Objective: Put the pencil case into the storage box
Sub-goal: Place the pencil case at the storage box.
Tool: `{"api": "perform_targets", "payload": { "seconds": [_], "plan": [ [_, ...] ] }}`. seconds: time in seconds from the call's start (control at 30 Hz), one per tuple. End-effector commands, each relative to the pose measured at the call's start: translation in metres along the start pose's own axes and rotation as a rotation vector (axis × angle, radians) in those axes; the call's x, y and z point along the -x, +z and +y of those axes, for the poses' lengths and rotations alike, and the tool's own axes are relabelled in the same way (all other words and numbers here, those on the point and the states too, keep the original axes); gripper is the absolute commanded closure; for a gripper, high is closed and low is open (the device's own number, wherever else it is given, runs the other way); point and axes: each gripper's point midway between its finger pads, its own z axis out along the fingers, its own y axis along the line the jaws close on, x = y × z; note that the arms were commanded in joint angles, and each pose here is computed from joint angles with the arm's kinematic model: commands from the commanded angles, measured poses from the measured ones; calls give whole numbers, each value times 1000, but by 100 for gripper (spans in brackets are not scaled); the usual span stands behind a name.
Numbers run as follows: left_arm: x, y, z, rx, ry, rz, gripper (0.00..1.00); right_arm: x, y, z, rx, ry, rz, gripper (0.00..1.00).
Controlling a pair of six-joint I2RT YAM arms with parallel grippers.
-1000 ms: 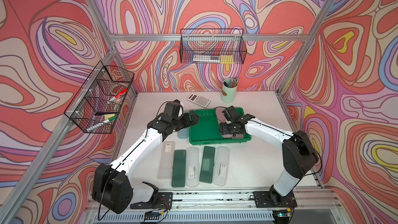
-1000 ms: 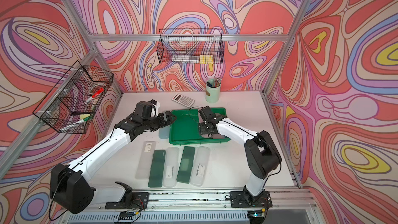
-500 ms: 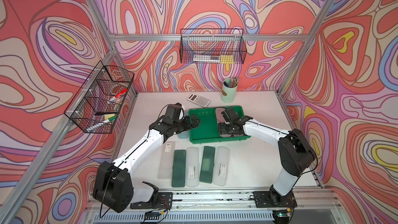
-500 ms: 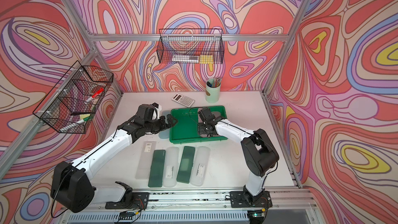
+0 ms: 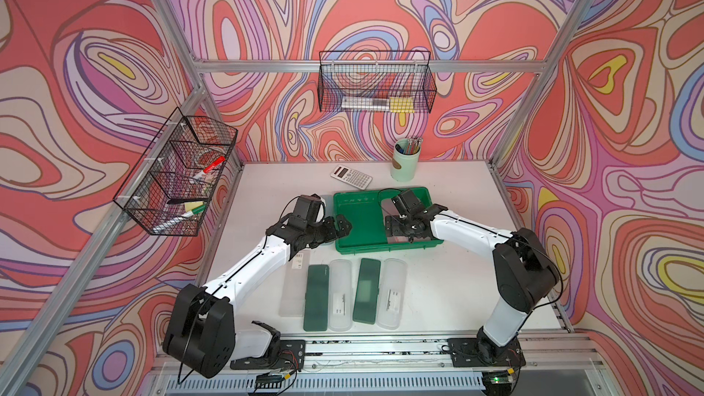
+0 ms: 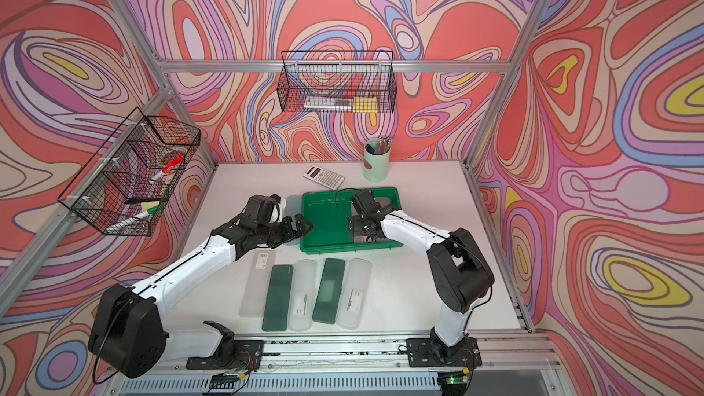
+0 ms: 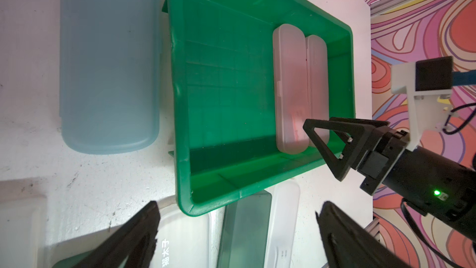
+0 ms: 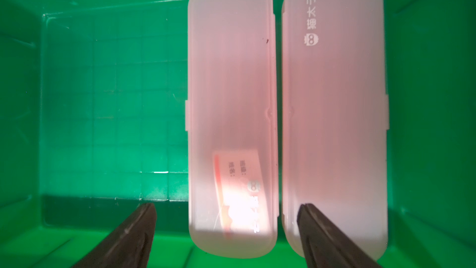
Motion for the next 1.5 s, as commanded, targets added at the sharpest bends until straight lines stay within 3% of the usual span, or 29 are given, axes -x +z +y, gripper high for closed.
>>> {"api": "perform_targets", "payload": {
  "seconds": [0.0,0.13,0.27,0.43,0.77,1.47],
  "plan": [
    [2,-3,3,1,6,-27,1,20,-20,8,21,-1,-68,12],
    [-1,1,10,17,3,-33,1,27,-26,30,-8,-69,-73,17],
    [0,9,12,4,-11,-42,1,23,-3,45,-12,-70,-33,20],
    [-7,18,13,-16,-30,-6,1,21,20,28,-144,-63,-37,13],
    [-16,26,16,-19,-31,40,1,10,47,10,-261,-86,-20,3],
    [-22,18,17,-11,-19,56,1,7,35,-36,-371,-77,-35,2]
  ]
}}
